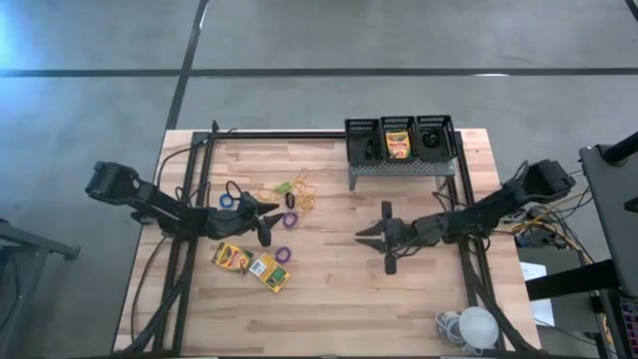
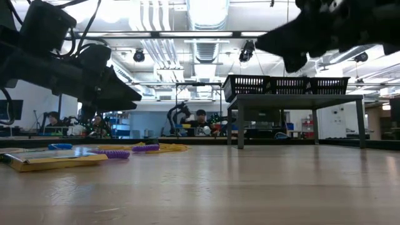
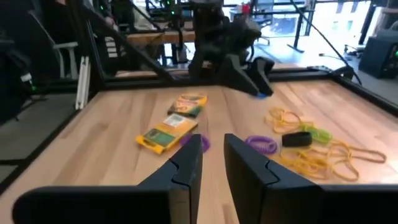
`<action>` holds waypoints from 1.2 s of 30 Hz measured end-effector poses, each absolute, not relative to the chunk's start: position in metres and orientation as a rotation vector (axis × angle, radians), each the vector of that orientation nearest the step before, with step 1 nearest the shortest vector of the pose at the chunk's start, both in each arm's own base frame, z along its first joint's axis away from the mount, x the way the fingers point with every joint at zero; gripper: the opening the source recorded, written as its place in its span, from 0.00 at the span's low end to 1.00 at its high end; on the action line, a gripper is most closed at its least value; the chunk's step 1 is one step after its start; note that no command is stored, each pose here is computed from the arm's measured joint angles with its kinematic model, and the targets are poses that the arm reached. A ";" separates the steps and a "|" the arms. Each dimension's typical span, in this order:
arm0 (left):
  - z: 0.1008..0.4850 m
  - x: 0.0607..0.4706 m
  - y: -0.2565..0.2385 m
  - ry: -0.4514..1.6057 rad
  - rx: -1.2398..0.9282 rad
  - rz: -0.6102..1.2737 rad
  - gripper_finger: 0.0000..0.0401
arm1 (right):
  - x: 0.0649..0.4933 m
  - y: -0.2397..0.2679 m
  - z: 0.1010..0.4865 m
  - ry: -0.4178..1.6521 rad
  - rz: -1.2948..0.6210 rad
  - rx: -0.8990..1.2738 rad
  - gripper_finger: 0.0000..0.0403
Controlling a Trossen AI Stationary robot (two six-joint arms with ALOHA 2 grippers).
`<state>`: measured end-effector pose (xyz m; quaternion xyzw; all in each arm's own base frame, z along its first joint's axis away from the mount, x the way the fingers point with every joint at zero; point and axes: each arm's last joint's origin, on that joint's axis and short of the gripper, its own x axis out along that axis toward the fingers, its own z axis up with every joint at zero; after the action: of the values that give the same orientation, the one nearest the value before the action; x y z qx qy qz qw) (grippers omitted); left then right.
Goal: Pick & Place Office Desk Supplies
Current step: Put the blue spring keychain into the right black basket on the shelf
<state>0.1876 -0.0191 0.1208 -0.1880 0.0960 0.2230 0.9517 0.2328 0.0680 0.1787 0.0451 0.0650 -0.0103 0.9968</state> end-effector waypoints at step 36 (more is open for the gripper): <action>0.199 0.184 -0.027 1.126 -0.517 0.703 0.42 | 0.238 0.079 0.133 0.249 0.050 0.114 0.14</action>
<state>0.1840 -0.0267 0.1987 -0.2372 0.5164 0.3223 0.7570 0.2378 0.0785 0.1332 0.0568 0.1243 0.0248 0.9903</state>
